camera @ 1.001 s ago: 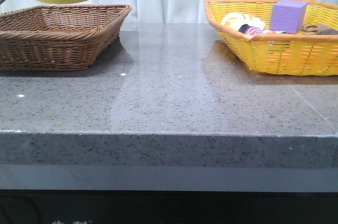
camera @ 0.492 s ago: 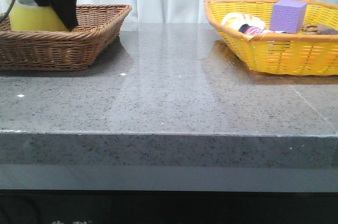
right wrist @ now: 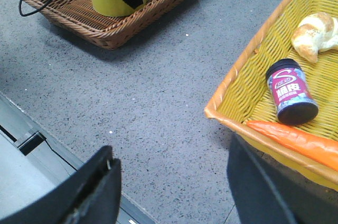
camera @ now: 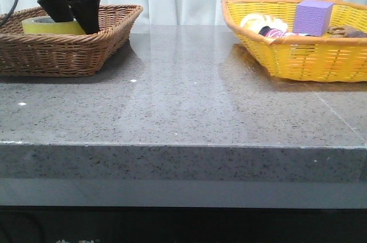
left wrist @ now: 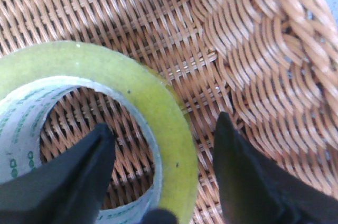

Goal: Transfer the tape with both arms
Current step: 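Open the left gripper and raise it out of the brown basket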

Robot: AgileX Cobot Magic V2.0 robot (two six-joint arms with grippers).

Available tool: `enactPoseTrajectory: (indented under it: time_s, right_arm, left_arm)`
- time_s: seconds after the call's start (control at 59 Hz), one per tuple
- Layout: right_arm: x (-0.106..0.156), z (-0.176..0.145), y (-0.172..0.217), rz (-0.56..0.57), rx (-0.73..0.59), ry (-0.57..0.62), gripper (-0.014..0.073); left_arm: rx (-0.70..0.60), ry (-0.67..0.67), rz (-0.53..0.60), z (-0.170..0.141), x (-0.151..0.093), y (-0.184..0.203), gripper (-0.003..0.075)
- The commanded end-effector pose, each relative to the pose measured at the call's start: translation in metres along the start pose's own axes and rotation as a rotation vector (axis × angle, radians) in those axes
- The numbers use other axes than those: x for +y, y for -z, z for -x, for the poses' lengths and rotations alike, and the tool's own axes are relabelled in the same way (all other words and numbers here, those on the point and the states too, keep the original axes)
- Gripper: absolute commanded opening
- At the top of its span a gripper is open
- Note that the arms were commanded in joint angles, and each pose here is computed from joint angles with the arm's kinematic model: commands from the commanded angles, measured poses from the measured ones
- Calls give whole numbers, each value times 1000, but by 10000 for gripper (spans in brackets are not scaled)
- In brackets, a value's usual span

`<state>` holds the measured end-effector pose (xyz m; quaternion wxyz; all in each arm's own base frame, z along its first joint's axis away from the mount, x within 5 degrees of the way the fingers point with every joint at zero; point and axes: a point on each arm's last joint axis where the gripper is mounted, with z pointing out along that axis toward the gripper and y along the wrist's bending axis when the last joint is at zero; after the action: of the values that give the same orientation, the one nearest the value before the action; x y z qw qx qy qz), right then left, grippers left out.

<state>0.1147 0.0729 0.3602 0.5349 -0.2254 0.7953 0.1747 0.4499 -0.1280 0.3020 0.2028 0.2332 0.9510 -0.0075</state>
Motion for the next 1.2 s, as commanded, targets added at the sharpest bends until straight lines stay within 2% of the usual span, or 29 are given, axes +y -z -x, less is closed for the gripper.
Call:
enactPoseTrajectory:
  time_s: [0.0, 0.187, 0.356, 0.441, 0.594, 0.848, 1.187]
  right_arm:
    - [-1, 14, 5, -8, -100, 2, 467]
    - [-1, 14, 5, -8, -100, 2, 467]
    - [-1, 14, 5, -8, -100, 2, 467]
    - [-1, 14, 5, -8, -100, 2, 467]
    - [-1, 14, 5, -8, -100, 2, 467]
    - [-1, 14, 5, -8, -100, 2, 467]
    - [-1, 14, 5, -8, -98, 3, 467]
  left_arm:
    - [-136, 9, 27, 4, 0, 62, 421]
    - [-224, 13, 22, -1, -3, 105, 421]
    - [-322, 34, -81, -15, -16, 159, 421]
    - [-373, 52, -116, -30, -23, 190, 421]
    - [-392, 83, -123, -62, -30, 220, 421]
    - [-368, 102, -152, -126, -46, 227, 421]
    - [-389, 122, -139, -223, -64, 202, 421]
